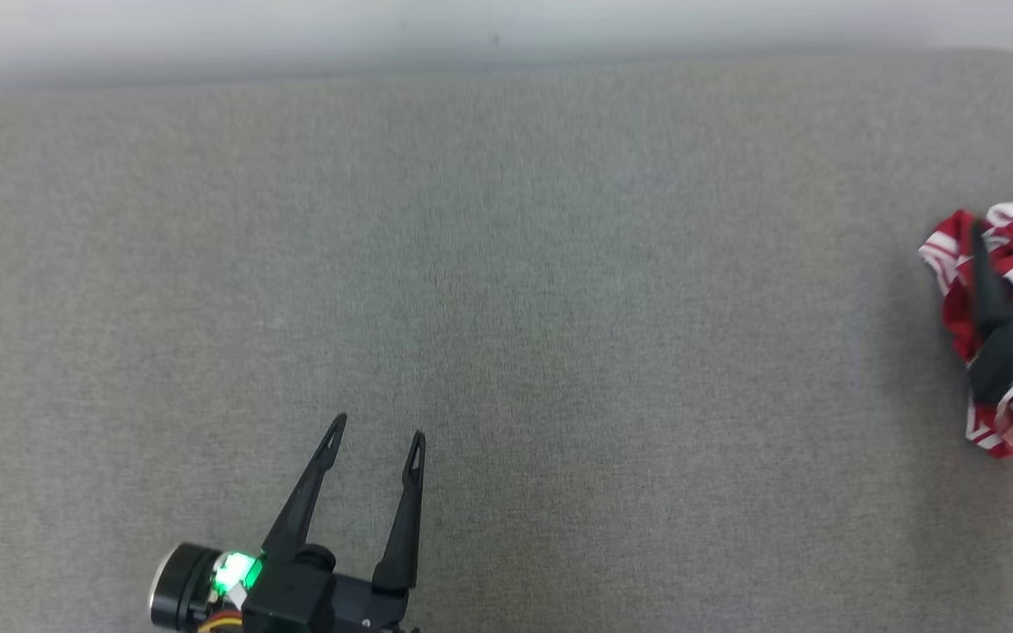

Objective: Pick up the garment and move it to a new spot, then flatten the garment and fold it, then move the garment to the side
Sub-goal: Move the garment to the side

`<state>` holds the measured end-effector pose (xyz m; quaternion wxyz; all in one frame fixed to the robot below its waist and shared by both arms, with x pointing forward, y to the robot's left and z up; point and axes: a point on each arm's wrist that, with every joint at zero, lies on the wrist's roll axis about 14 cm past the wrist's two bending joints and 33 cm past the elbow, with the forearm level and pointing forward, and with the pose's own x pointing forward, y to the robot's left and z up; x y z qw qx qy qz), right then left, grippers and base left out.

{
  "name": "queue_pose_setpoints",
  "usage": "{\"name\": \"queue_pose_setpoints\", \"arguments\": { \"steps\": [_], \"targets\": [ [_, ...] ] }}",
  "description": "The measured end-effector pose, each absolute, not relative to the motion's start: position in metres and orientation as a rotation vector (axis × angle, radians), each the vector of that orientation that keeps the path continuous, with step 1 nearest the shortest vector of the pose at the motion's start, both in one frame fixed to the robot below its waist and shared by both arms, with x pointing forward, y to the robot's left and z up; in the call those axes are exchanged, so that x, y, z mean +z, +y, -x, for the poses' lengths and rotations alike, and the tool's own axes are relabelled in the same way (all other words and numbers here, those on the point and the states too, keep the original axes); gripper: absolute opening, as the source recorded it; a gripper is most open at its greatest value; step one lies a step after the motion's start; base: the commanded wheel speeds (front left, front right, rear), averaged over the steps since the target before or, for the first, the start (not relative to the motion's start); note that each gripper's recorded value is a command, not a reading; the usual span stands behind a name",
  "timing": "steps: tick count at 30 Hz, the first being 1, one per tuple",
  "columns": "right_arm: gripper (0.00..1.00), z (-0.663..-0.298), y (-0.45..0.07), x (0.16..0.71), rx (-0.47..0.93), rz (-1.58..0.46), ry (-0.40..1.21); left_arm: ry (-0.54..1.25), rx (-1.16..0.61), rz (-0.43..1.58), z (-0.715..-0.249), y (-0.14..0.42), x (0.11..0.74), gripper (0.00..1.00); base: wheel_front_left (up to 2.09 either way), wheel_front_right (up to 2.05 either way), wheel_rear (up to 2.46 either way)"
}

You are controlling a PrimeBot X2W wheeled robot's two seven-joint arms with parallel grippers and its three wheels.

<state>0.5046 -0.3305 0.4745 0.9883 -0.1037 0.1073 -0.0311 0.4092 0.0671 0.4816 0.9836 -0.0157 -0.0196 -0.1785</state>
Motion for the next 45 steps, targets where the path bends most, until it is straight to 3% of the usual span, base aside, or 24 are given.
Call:
{"name": "queue_pose_setpoints", "arguments": {
  "steps": [9, 16, 29, 45],
  "targets": [
    [1.00, -0.448, -0.235, 0.478, 0.056, 0.079, 0.085, -0.039, -0.270, 0.072, -0.381, 0.085, 0.493, 1.00, 0.00, 0.00, 0.00],
    [1.00, -0.397, -0.188, 0.531, 0.139, 0.028, -0.121, -0.115, -0.218, 0.136, -0.362, 0.100, 0.523, 1.00, 0.00, 0.00, 0.00],
    [1.00, -0.318, -0.176, 0.561, 0.155, -0.058, -0.258, -0.227, -0.158, 0.055, -0.318, 0.121, 0.550, 1.00, 0.00, 0.00, 0.00],
    [1.00, -0.276, -0.177, 0.515, 0.118, -0.116, -0.134, -0.090, -0.148, 0.071, -0.290, 0.134, 0.502, 1.00, 0.00, 0.00, 0.00]
  ]
}}
